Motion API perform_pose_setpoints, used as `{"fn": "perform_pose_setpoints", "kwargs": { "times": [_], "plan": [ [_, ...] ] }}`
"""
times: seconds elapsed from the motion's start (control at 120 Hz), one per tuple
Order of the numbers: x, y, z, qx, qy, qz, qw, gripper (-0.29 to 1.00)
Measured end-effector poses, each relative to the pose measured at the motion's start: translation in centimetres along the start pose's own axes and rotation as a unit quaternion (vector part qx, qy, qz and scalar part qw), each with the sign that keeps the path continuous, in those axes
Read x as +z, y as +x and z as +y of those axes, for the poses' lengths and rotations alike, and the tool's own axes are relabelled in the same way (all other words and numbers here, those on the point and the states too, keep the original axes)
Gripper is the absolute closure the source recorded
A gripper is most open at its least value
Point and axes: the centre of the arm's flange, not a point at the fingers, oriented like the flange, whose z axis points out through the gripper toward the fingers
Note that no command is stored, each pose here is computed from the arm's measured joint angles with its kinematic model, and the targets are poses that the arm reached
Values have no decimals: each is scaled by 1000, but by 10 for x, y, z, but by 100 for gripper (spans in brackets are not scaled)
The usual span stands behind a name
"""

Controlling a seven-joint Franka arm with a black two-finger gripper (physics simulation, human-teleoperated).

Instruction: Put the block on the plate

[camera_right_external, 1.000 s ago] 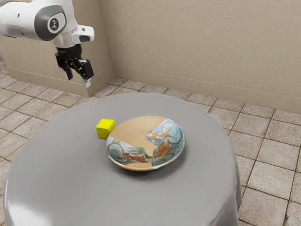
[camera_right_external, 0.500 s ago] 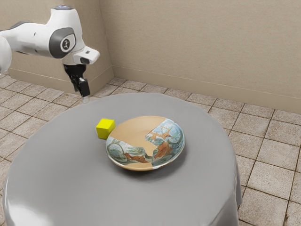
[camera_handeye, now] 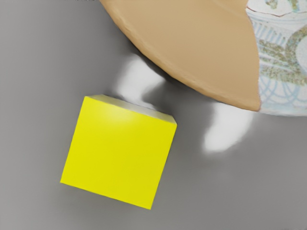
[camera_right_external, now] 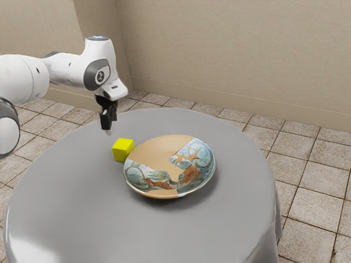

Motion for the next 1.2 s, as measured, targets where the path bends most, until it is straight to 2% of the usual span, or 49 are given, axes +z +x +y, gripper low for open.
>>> {"fn": "perform_pose_setpoints", "kwargs": {
  "times": [0.167,0.467,0.925,1.2],
  "plan": [
    [12,5,-1,63,5,1,998,0],
    [58,14,-4,116,-9,15,993,0],
    [99,21,-17,143,15,29,989,0],
    [124,19,-19,145,13,35,989,0]
  ]
}}
